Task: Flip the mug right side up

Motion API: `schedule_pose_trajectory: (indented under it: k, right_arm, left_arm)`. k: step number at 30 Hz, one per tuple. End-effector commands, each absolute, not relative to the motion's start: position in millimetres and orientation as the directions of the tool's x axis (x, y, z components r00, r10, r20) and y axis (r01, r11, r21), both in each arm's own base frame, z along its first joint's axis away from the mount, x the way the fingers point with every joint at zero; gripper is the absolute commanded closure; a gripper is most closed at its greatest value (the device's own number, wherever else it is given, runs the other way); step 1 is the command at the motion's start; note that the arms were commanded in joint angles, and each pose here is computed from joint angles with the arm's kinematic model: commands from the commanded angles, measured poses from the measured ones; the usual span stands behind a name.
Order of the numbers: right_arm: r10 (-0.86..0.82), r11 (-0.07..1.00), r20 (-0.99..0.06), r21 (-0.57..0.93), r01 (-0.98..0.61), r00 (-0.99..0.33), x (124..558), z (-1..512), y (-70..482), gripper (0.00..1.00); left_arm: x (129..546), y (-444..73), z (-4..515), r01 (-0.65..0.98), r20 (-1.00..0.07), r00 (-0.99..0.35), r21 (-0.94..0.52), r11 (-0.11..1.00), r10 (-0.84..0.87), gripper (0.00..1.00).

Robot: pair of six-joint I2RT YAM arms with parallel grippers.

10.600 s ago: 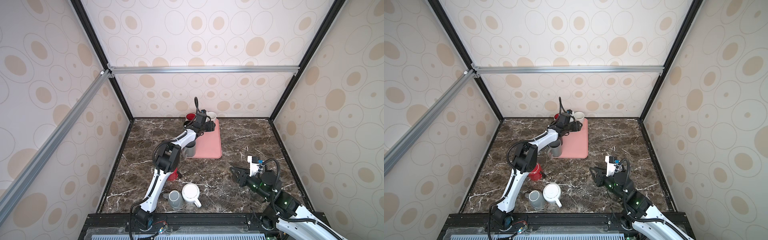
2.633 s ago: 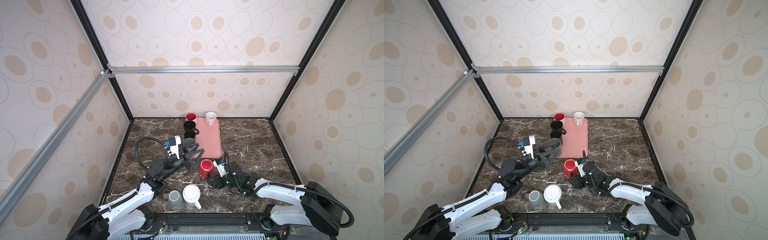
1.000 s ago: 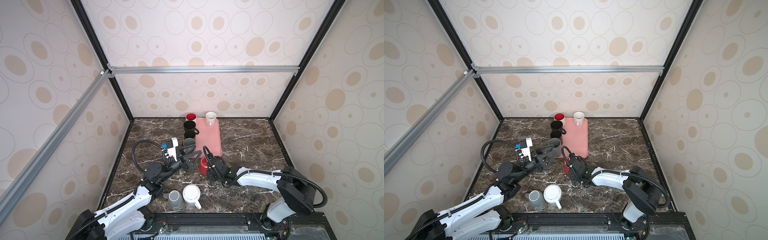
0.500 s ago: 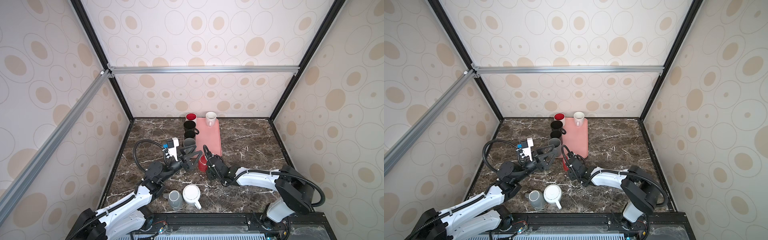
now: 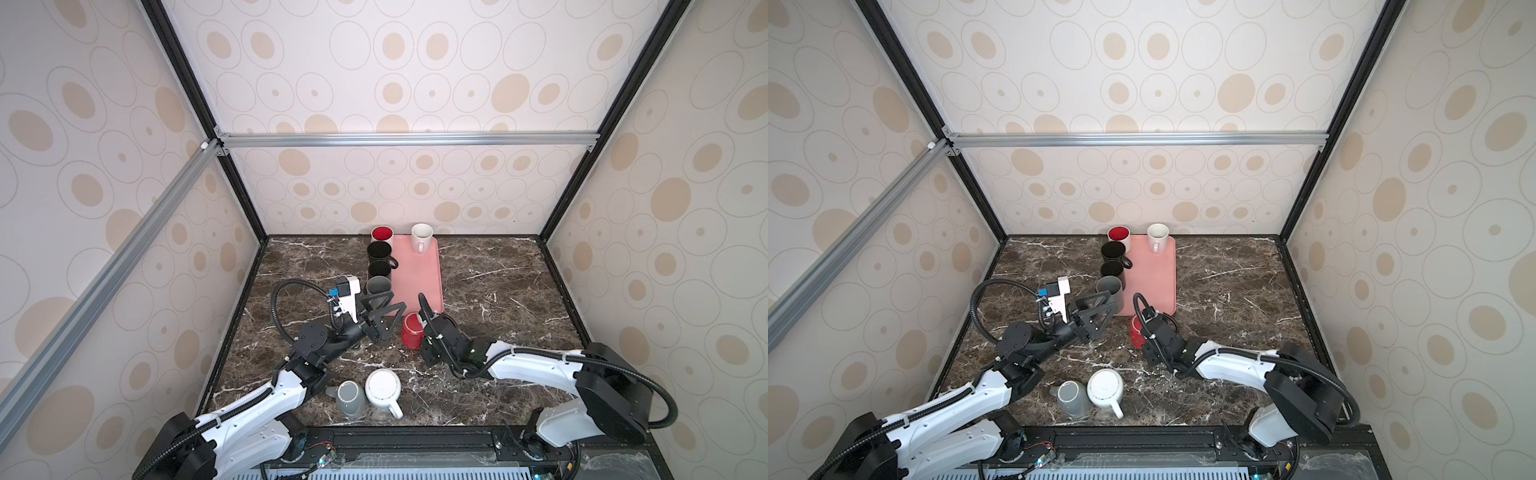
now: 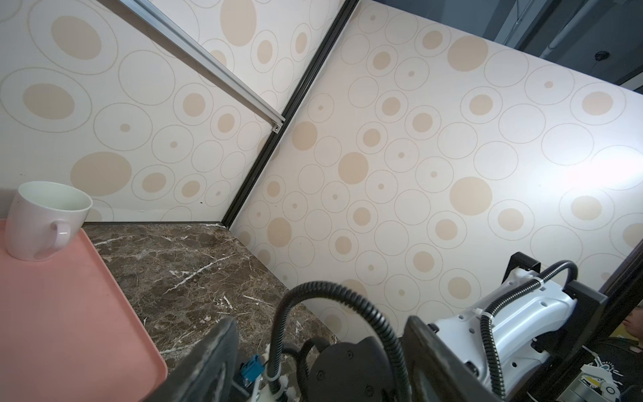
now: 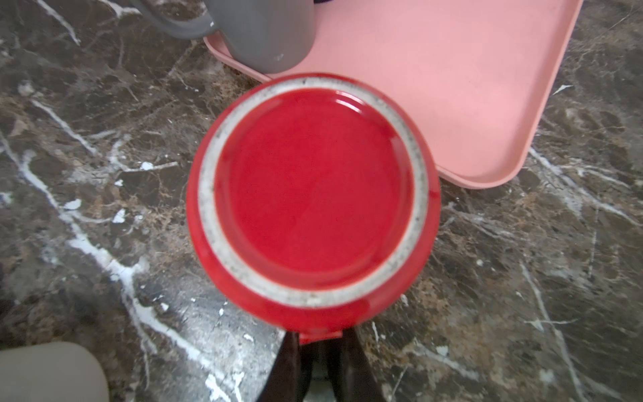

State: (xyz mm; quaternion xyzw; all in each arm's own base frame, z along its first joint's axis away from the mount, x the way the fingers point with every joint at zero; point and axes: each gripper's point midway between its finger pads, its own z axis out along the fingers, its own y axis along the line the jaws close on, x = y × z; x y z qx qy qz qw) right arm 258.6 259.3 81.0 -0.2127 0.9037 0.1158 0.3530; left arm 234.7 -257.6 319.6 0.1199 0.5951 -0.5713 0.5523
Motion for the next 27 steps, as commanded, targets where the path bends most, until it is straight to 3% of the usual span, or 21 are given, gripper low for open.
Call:
schedule_pose_trajectory:
  k: [1, 6, 11, 19, 27]
  right_arm:
    - [-0.15, 0.88, -0.795, 0.163, -0.446, -0.587, 274, 138, 263, 1.0]
    - [0.008, 0.859, -0.854, 0.272, -0.434, -0.519, 282, 198, 250, 1.0]
    - [0.206, 0.765, -0.899, 0.395, -0.508, -0.387, 281, 279, 246, 1.0]
    - [0.461, 0.499, -0.854, 0.475, -0.725, -0.242, 252, 395, 258, 1.0]
    - [0.548, 0.265, -0.792, 0.47, -0.842, -0.269, 221, 443, 268, 1.0]
  left_arm:
    - [233, -259, 326, 0.791, -0.786, -0.355, -0.541, 0.285, -0.507, 0.25]
    - [232, -262, 323, 0.795, -0.769, -0.377, -0.555, 0.247, -0.517, 0.26]
    - [228, -263, 324, 0.81, -0.759, -0.378, -0.548, 0.208, -0.53, 0.26]
    - [218, -259, 343, 0.85, -0.75, -0.341, -0.504, 0.156, -0.566, 0.22]
    - [212, -259, 352, 0.872, -0.75, -0.327, -0.474, 0.122, -0.574, 0.23]
